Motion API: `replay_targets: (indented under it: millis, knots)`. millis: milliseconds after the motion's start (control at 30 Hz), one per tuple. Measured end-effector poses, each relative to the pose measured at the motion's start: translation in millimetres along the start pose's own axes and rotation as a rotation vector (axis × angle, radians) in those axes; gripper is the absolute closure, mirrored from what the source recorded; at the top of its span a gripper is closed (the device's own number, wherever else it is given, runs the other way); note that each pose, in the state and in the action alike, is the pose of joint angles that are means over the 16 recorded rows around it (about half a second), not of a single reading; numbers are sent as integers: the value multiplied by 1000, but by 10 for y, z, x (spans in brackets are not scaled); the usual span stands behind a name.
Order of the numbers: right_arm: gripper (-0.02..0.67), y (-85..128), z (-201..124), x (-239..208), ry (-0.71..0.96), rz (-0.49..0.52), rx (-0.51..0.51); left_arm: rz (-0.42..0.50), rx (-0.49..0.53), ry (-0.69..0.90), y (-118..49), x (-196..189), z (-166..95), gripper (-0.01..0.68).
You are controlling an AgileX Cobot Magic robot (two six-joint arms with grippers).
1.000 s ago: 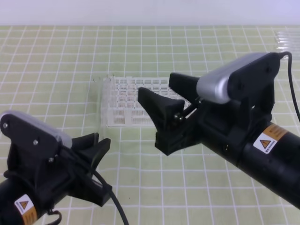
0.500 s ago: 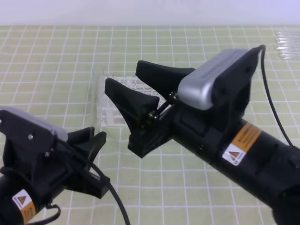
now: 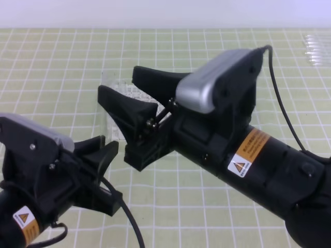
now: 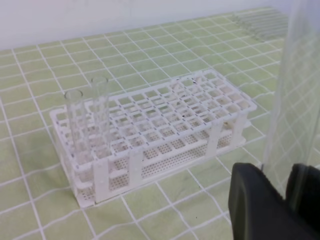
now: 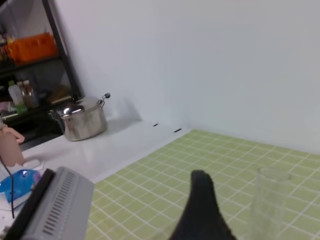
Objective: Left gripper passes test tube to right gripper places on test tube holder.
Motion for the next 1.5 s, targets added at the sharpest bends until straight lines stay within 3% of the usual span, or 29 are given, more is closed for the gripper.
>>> replay_targets:
  millis: [933, 1500]
  knots:
    - [197, 69, 12, 63, 26, 36, 34, -95, 79, -58, -86, -152, 108, 593]
    - [198, 94, -11, 141, 24, 55, 40, -118, 65, -61, -119, -158, 129, 600]
Point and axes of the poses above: a point on each arm's last joint axis where the gripper is mounted, x pointing out along that axis toward the gripper, y along the wrist's bending axis when the last joint is at zero, z = x × y, the point moved 5 cm from there along x, pointing out along that axis toward the gripper, and after that the axes turned 5 degrees about x, right-handed, at the moved point
